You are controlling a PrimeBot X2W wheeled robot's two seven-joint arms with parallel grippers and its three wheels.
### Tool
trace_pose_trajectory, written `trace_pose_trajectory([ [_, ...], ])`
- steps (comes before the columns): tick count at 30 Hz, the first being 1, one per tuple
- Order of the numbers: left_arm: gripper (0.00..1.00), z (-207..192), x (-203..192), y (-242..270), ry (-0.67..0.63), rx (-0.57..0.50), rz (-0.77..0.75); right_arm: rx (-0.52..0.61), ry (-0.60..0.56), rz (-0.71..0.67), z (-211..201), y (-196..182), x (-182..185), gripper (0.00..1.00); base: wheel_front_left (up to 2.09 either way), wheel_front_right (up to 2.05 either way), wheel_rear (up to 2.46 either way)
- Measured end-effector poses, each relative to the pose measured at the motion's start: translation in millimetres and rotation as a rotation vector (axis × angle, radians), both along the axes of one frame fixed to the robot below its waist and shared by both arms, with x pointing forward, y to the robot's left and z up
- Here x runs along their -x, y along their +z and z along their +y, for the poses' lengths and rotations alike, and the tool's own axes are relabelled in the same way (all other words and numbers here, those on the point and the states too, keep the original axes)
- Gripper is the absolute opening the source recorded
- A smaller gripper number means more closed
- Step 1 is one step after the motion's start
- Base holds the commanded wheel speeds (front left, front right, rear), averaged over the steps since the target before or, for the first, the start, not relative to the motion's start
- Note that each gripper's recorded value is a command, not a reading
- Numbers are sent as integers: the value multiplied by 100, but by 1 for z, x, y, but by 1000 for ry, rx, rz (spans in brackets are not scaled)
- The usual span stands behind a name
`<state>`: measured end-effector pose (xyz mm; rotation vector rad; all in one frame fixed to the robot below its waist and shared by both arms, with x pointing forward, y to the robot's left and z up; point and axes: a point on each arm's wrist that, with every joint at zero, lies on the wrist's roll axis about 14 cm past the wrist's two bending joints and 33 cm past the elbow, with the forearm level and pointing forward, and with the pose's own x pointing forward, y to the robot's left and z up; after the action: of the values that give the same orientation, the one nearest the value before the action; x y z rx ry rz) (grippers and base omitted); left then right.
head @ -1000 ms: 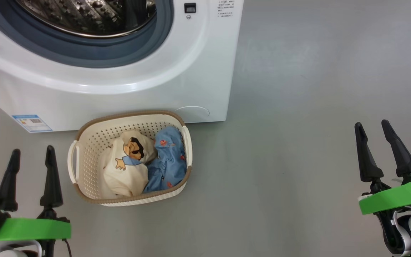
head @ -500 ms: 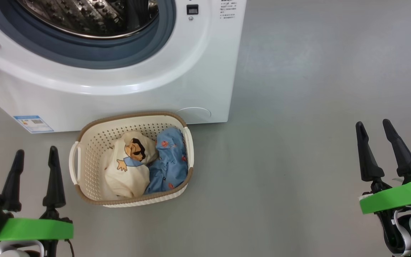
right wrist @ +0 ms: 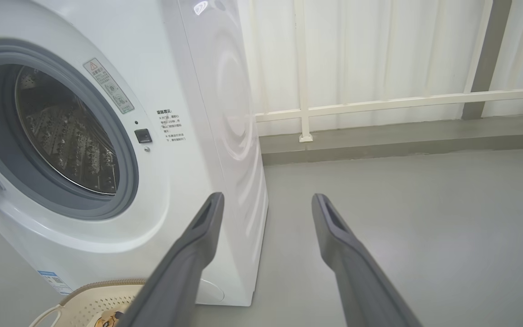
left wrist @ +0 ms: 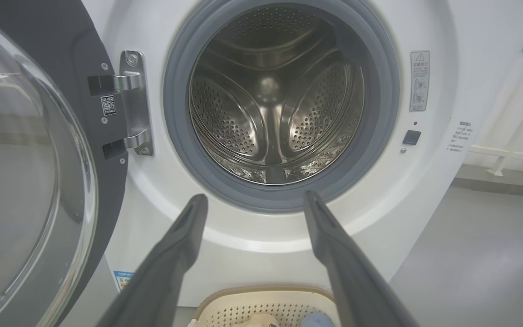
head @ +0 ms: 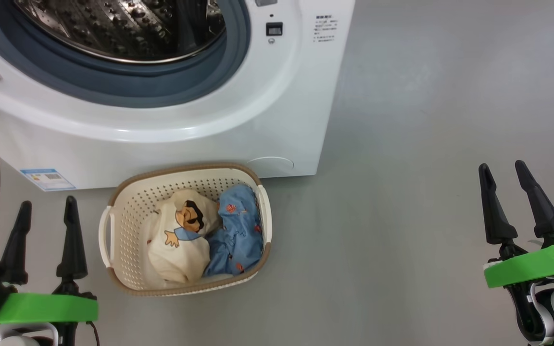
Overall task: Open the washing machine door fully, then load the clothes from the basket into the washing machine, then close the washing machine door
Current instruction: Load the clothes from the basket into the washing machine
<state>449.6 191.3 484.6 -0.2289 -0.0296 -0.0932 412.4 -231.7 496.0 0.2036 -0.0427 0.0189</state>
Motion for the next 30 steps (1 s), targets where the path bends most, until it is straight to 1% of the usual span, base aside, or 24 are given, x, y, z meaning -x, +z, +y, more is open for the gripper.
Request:
trace_pose_trajectory([
  [4,100,0,-1,-1,0,-4,3,0,0,4,0,-1,0,100,56,-95,39],
  [8,100,1,-2,-3,-1,-15,7,-2,2,8,1,-3,-2,100,28,-28,1],
  [24,100,-4,-2,-20,-5,-18,53,-4,-3,23,0,-9,-2,100,0,0,0],
  [30,100,-9,0,-37,-12,-31,101,-11,-6,31,1,-13,-3,100,0,0,0],
])
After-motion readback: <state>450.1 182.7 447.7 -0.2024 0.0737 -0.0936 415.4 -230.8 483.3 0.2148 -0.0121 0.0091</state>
